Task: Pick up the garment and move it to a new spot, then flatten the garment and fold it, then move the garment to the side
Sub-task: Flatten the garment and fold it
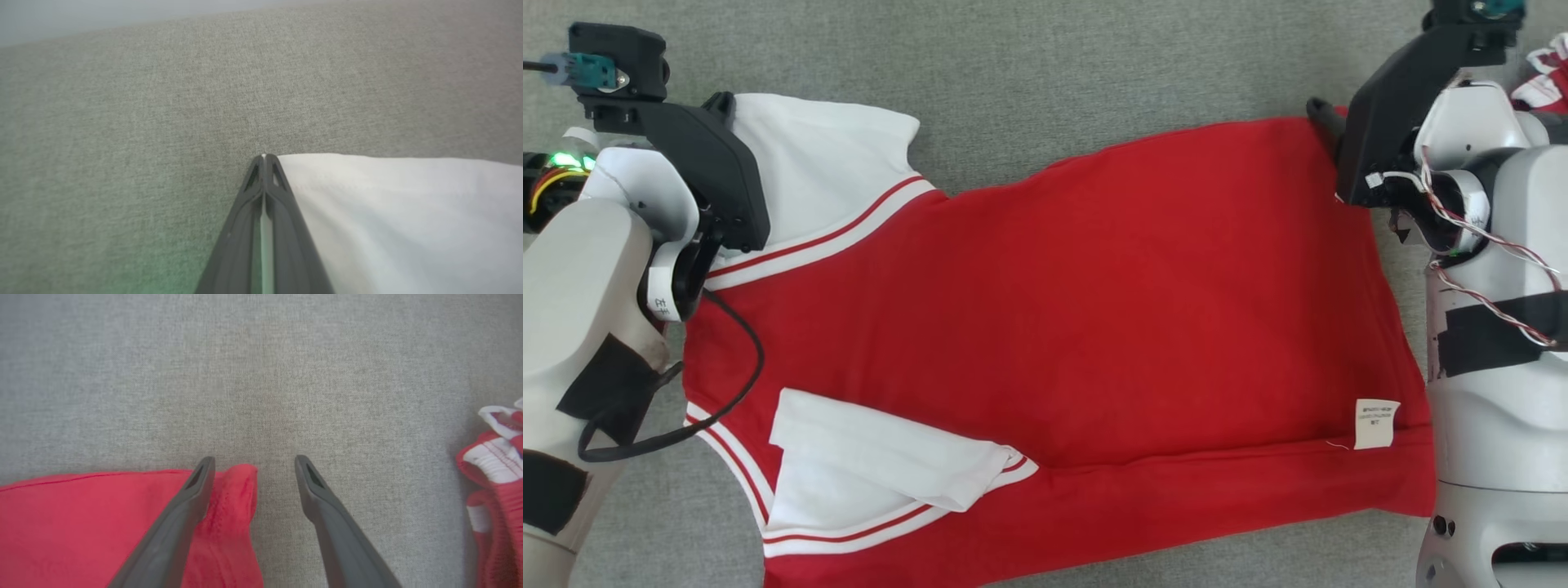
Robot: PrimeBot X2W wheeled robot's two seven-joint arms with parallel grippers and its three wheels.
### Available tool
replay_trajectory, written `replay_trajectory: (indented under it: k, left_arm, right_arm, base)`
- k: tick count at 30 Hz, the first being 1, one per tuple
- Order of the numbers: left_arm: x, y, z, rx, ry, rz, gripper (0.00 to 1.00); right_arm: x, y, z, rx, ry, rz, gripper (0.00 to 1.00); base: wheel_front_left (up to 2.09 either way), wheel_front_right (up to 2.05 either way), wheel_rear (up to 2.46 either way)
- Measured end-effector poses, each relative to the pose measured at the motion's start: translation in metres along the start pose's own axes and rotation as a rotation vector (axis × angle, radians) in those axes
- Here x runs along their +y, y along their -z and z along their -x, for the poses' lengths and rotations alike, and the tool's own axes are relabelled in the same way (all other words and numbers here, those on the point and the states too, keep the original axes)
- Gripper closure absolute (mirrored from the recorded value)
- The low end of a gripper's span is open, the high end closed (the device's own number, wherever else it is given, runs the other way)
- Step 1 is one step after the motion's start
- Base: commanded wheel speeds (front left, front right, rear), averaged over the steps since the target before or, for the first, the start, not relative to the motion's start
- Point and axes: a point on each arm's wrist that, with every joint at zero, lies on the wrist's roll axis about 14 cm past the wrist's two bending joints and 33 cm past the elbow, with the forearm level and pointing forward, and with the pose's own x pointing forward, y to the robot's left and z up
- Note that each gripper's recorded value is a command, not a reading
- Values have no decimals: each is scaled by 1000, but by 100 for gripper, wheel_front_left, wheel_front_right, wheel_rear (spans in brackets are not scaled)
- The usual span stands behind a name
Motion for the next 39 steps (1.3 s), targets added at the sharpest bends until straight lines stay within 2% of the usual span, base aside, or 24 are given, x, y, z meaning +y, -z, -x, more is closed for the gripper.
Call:
replay_trajectory:
  k: [8, 23, 24, 25, 26, 33, 39]
  left_arm:
    - [2, 1, -1, -3, 2, -3, 100]
    - [4, 2, -9, 0, 8, -1, 100]
    - [4, 2, -9, 0, 8, 0, 100]
    - [4, 2, -9, -1, 9, 0, 100]
    - [3, 2, -9, -4, 10, 0, 100]
    - [3, -16, -6, -103, 12, 8, 100]
    - [5, -44, 1, -261, 9, 11, 100]
  right_arm:
    - [9, 18, -8, 94, 16, 71, 0]
    - [19, 11, -20, 45, 14, 173, 1]
    - [20, 12, -22, 48, 10, 176, 39]
    - [22, 14, -23, 52, 4, 179, 82]
    - [24, 12, -23, 44, -2, 180, 100]
    - [24, 2, -21, -22, -8, 174, 100]
    - [3, -12, -15, -122, 42, 125, 100]
  base:
    - [0, 0, 0]
    - [0, 0, 0]
    - [0, 0, 0]
    - [0, 0, 0]
    - [0, 0, 0]
    - [0, 0, 0]
    - [0, 0, 0]
